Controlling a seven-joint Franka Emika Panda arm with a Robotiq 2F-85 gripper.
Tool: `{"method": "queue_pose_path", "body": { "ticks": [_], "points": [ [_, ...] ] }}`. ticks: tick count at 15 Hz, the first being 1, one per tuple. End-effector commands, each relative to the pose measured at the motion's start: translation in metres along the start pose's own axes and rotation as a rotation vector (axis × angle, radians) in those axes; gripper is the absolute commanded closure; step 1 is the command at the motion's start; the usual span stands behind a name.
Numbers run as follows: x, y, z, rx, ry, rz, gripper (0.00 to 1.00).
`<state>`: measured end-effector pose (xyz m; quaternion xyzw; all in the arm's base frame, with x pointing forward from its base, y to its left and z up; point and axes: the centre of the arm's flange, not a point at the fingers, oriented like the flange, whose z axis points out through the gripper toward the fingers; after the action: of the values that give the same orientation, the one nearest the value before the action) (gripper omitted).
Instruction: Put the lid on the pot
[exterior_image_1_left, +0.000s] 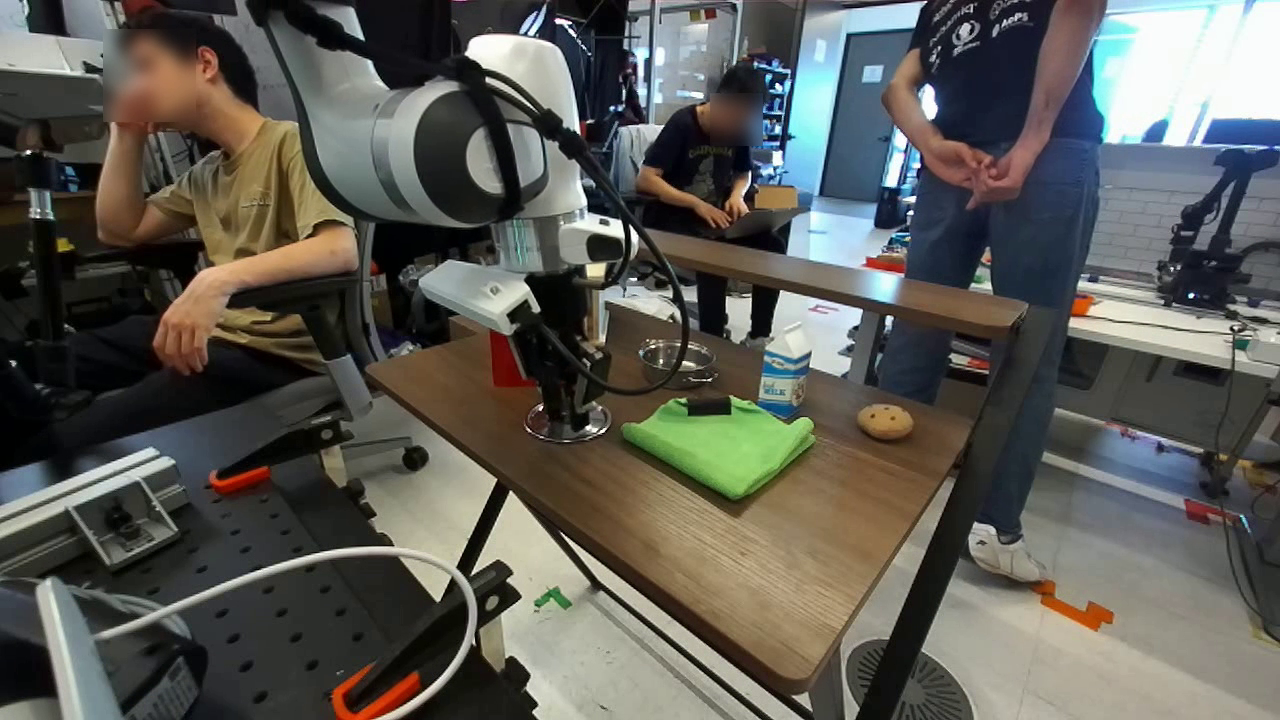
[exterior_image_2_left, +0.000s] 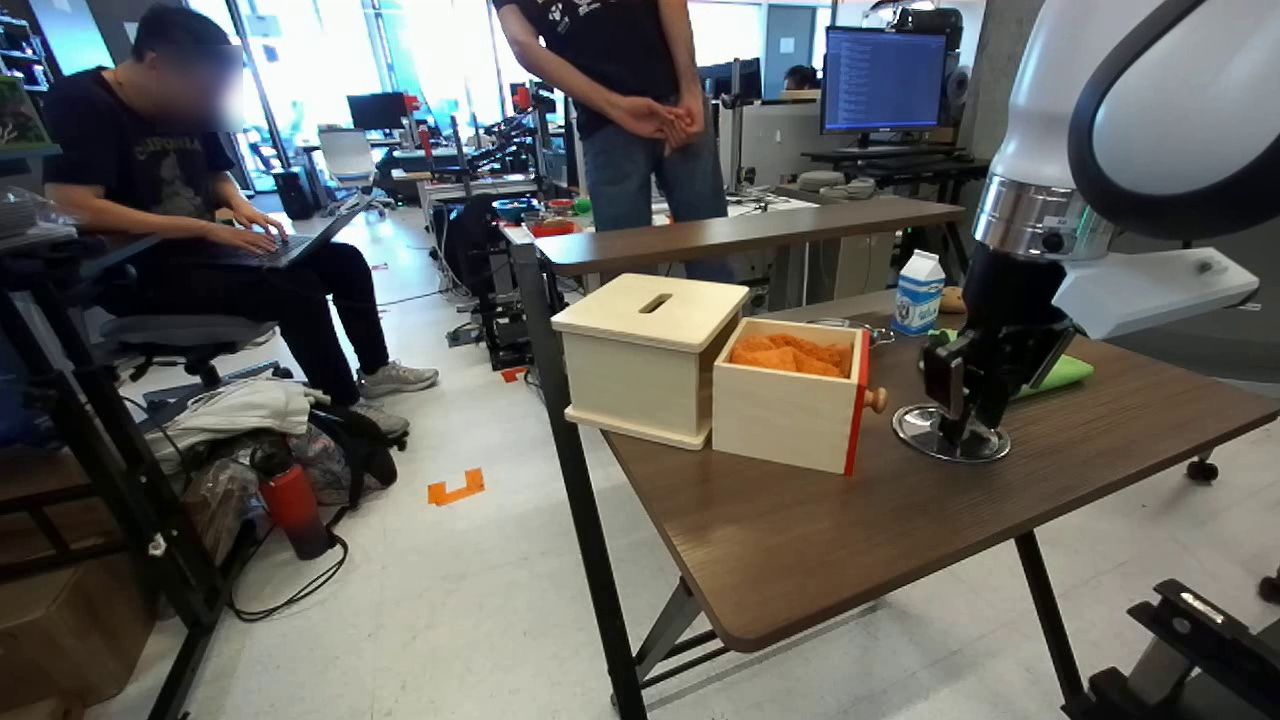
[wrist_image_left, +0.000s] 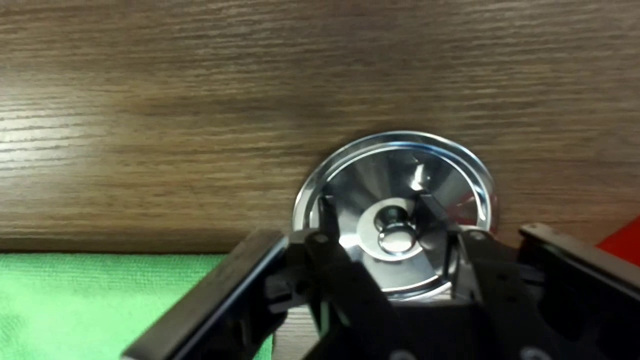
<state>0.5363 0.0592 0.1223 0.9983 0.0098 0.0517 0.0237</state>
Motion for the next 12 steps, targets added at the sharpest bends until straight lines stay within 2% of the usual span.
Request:
{"method": "queue_pose_path", "body": {
  "ticks": [1,3,4,5,12],
  "points": [
    [0.003,-0.003,0.003,-0.001,0.02,-0.026,0.85],
    [0.003,-0.003,0.001,0.002,0.022,-0.032,0.99],
    [0.003,-0.003,0.001,0.003,0.023,-0.035,0.99],
    [0.003,-0.003,0.0,0.004,0.024,-0.041,0.95],
    [0.009,-0.003,-0.034,0.039,0.058,-0.065,0.95]
  ]
}}
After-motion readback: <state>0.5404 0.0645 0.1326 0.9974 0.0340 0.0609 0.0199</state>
